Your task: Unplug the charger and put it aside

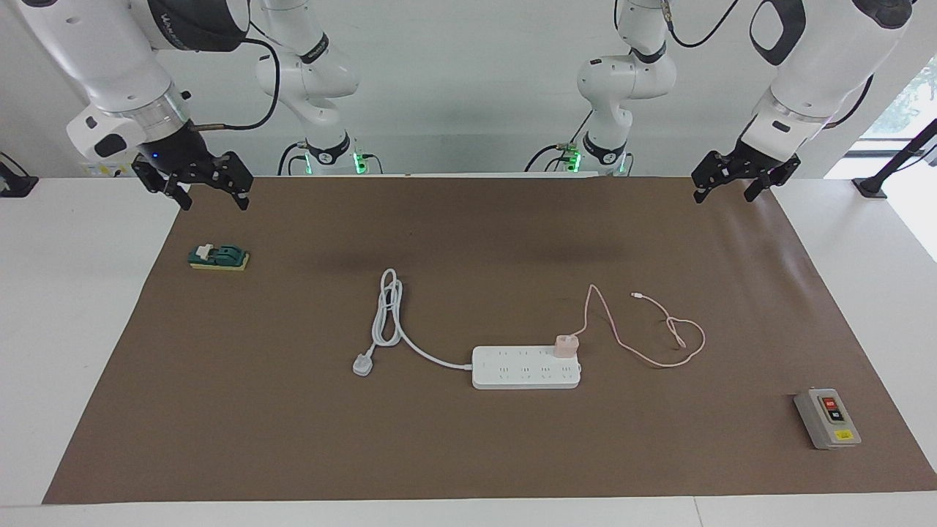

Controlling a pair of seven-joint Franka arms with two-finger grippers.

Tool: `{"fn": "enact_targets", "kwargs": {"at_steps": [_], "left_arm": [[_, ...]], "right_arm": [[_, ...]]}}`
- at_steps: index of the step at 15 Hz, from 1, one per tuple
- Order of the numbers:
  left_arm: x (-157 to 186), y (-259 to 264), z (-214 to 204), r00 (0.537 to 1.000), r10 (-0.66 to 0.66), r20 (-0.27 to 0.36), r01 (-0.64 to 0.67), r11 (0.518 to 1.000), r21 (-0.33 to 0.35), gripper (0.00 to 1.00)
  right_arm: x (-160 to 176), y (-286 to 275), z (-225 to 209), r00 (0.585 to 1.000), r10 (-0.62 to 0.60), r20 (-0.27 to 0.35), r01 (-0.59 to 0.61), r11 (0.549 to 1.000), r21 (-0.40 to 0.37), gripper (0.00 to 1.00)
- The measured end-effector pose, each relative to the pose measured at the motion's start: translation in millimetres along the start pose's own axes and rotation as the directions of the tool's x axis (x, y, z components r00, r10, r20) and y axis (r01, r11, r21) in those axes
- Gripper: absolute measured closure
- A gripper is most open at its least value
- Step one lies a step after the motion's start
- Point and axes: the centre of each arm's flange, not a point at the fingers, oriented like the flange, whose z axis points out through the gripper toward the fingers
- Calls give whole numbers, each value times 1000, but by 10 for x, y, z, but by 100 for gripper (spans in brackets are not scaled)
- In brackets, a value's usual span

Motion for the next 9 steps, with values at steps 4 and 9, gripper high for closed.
{"fn": "enact_targets", "kwargs": {"at_steps": [4, 9], "left_arm": [[0, -3, 0, 1000, -1, 0, 1, 1000, 0, 0], [-7, -7, 6, 1000, -12, 6, 12, 1000, 0, 0]], "right_arm": [[0, 11, 2, 1000, 0, 1, 0, 1000, -9, 0], [7, 50, 11, 1000, 7, -3, -7, 1000, -13, 0]]}}
